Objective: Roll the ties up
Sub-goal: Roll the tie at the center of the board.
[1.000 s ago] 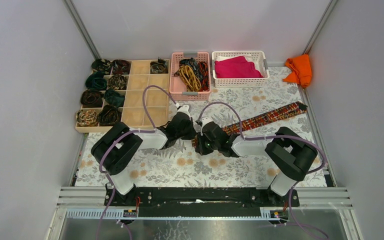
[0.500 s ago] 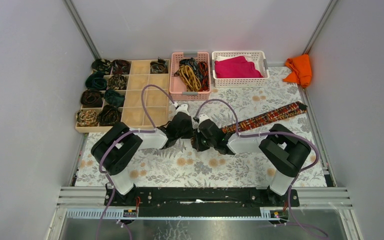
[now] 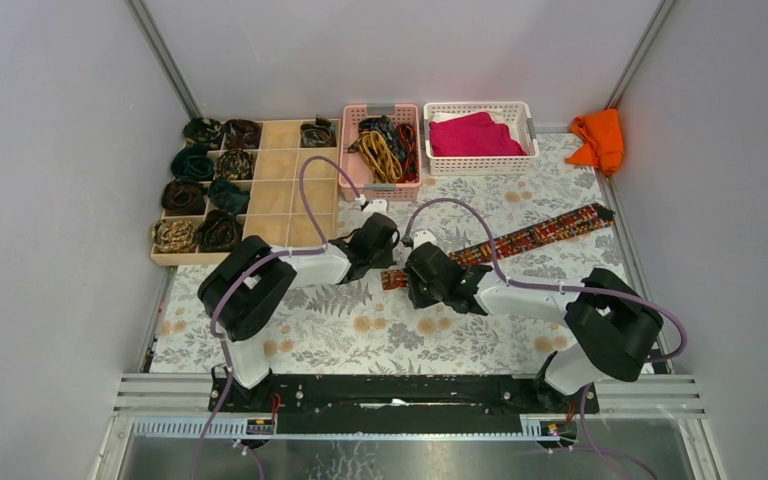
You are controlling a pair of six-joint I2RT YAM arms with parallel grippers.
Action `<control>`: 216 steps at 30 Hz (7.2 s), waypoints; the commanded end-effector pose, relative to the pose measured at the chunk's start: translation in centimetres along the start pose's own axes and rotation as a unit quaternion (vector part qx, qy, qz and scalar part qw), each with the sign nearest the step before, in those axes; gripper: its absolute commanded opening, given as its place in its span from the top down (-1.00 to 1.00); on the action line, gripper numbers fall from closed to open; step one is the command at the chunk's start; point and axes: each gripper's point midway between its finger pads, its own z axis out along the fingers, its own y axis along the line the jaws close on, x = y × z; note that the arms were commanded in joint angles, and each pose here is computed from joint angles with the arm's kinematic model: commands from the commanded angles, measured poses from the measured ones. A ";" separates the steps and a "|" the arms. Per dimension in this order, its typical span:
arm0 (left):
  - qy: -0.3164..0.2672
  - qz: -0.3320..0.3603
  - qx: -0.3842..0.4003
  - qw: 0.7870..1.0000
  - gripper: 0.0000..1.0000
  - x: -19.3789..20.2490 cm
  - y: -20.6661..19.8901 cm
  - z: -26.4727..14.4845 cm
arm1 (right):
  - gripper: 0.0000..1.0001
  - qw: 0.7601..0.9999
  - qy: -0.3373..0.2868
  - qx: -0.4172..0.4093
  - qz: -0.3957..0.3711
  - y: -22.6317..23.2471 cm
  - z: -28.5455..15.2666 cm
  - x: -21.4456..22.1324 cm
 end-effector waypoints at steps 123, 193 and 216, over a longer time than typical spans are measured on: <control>-0.172 -0.065 -0.051 0.982 1.00 -9.3 5.3 -12.4 | 0.75 0.924 0.009 -0.337 0.182 9.7 0.5 -7.1; 0.201 -0.052 0.339 0.918 1.00 7.5 -1.8 -6.8 | 0.83 0.982 -0.025 -0.145 0.123 0.0 1.2 -4.9; 0.175 -0.022 0.277 0.944 1.00 3.9 -1.4 -5.3 | 0.83 0.993 0.012 -0.043 0.110 -4.1 3.2 -1.3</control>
